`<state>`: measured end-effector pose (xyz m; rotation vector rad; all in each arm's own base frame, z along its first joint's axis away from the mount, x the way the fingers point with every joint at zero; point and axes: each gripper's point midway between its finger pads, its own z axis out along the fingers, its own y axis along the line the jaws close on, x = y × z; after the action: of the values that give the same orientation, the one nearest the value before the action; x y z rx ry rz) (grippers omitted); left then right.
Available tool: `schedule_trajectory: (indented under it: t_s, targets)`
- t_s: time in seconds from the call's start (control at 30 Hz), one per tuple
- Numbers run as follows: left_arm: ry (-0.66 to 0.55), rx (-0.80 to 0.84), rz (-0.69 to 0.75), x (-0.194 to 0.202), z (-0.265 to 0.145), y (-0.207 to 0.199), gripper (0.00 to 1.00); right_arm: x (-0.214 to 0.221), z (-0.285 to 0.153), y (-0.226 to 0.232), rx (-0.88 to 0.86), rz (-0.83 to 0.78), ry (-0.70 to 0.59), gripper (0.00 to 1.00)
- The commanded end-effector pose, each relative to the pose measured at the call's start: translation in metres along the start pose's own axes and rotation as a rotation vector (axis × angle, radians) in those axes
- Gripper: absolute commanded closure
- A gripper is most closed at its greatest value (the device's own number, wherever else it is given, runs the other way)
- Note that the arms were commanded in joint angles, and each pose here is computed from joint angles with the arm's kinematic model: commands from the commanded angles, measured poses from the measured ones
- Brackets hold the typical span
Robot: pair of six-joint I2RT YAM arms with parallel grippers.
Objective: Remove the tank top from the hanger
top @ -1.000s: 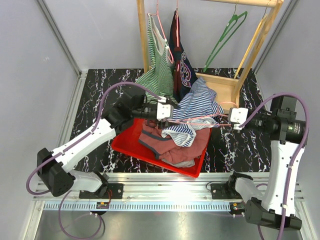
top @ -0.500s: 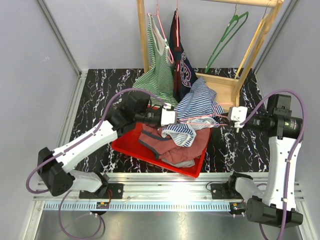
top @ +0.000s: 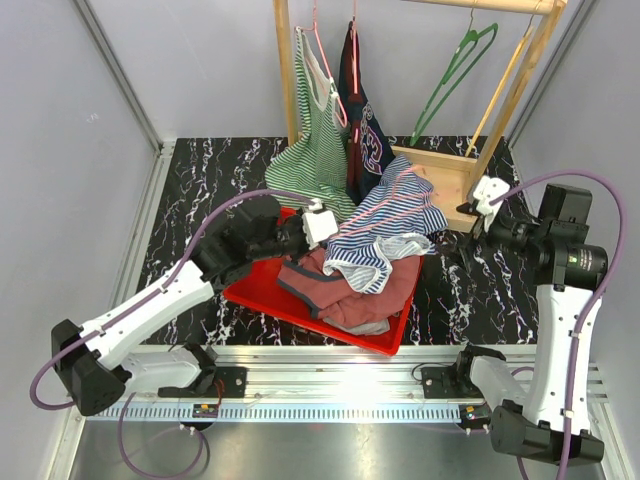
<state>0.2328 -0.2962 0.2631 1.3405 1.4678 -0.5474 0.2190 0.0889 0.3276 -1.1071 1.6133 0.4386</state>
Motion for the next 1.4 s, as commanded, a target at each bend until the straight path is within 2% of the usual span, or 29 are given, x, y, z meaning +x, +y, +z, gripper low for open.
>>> schedule_trajectory:
  t_s: [0.0,0.13,0.37,0.6,0.7,0.73,0.8,0.83,0.87,1.17,1.2,1.37]
  targets:
    - [0.013,-0.172,-0.088,-0.005,-0.012,0.027,1.0,-0.01,-0.005,-0.037,0.187,0.1,0.0,0.0]
    - [0.048,-0.224,-0.164,-0.001,-0.01,0.036,1.0,0.005,-0.003,-0.058,0.298,0.188,0.013,0.0]
    - [0.018,-0.316,-0.289,-0.016,-0.002,0.057,1.0,0.028,0.006,-0.065,0.348,0.274,-0.002,0.0]
    - [-0.047,-0.427,-0.422,-0.059,0.007,0.095,1.0,0.042,0.015,-0.057,0.316,0.295,-0.003,0.0]
    - [-0.017,-0.453,-0.479,-0.062,0.019,0.105,1.0,0.046,0.016,-0.055,0.308,0.305,-0.001,0.0]
    - [-0.055,-0.467,-0.487,-0.082,0.015,0.115,1.0,0.046,0.017,-0.055,0.309,0.306,-0.002,0.0]
    - [-0.03,-0.476,-0.517,-0.086,0.019,0.119,1.0,0.047,0.017,-0.054,0.309,0.306,-0.002,0.0]
    - [-0.009,-0.477,-0.527,-0.083,0.027,0.121,1.0,0.048,0.017,-0.054,0.31,0.307,-0.001,0.0]
    - [-0.041,-0.488,-0.528,-0.1,0.023,0.129,1.0,0.048,0.018,-0.054,0.308,0.308,-0.001,0.0]
    - [-0.076,-0.477,-0.575,-0.136,0.042,0.146,1.0,0.049,0.019,-0.053,0.299,0.311,-0.004,0.0]
    - [-0.108,-0.479,-0.581,-0.149,0.037,0.15,1.0,0.05,0.019,-0.052,0.298,0.314,-0.002,0.0]
    - [-0.147,-0.471,-0.594,-0.167,0.051,0.16,1.0,0.049,0.02,-0.051,0.287,0.318,-0.006,0.0]
